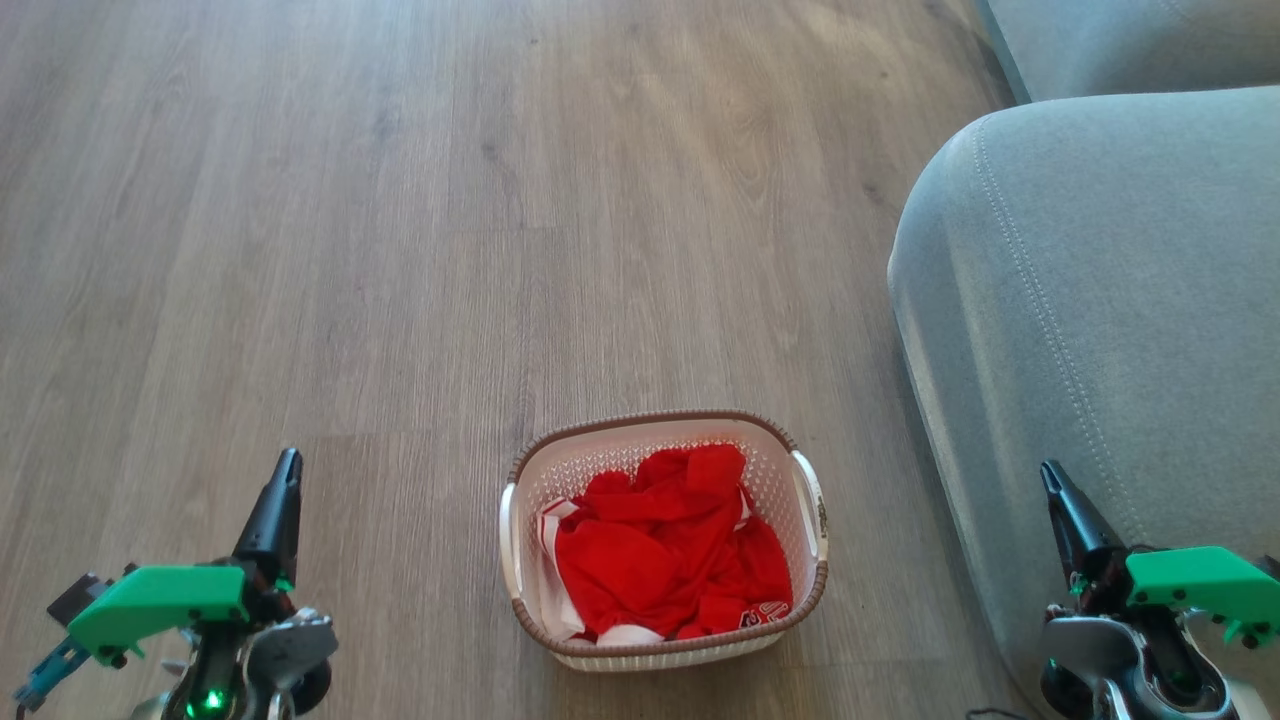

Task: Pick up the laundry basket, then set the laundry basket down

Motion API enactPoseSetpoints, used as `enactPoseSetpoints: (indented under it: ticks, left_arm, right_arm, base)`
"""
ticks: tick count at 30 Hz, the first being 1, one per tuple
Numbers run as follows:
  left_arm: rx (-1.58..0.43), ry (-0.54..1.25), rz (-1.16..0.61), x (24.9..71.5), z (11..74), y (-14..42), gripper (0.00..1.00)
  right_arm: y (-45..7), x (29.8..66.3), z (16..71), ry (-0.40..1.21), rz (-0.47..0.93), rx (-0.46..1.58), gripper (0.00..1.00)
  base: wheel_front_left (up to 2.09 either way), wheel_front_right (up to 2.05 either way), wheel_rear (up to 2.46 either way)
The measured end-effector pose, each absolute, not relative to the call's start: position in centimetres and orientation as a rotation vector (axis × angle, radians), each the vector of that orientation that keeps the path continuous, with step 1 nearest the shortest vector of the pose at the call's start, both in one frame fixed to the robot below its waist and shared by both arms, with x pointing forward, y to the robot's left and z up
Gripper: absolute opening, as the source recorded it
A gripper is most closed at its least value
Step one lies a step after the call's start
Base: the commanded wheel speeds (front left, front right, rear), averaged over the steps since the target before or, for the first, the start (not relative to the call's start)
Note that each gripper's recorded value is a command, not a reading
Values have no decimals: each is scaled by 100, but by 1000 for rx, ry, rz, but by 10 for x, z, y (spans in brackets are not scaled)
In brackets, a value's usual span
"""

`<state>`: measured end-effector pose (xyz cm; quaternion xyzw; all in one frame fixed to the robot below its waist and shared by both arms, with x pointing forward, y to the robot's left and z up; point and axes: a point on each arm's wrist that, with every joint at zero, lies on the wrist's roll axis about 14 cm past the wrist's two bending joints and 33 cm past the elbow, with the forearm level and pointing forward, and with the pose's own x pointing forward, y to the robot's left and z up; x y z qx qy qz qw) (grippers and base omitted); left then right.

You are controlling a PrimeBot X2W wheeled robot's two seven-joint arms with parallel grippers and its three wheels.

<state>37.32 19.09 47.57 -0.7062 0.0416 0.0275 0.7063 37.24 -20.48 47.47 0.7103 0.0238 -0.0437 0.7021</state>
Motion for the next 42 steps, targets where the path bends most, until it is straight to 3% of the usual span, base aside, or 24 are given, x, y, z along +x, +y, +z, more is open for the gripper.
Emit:
enactPoseSetpoints:
  ticks: [42]
  left_arm:
    - [-1574,95,58,373,476,190,0]
  right_arm:
    - [-205,372,475,52,-97,1581,0]
  base:
    - [0,0,0]
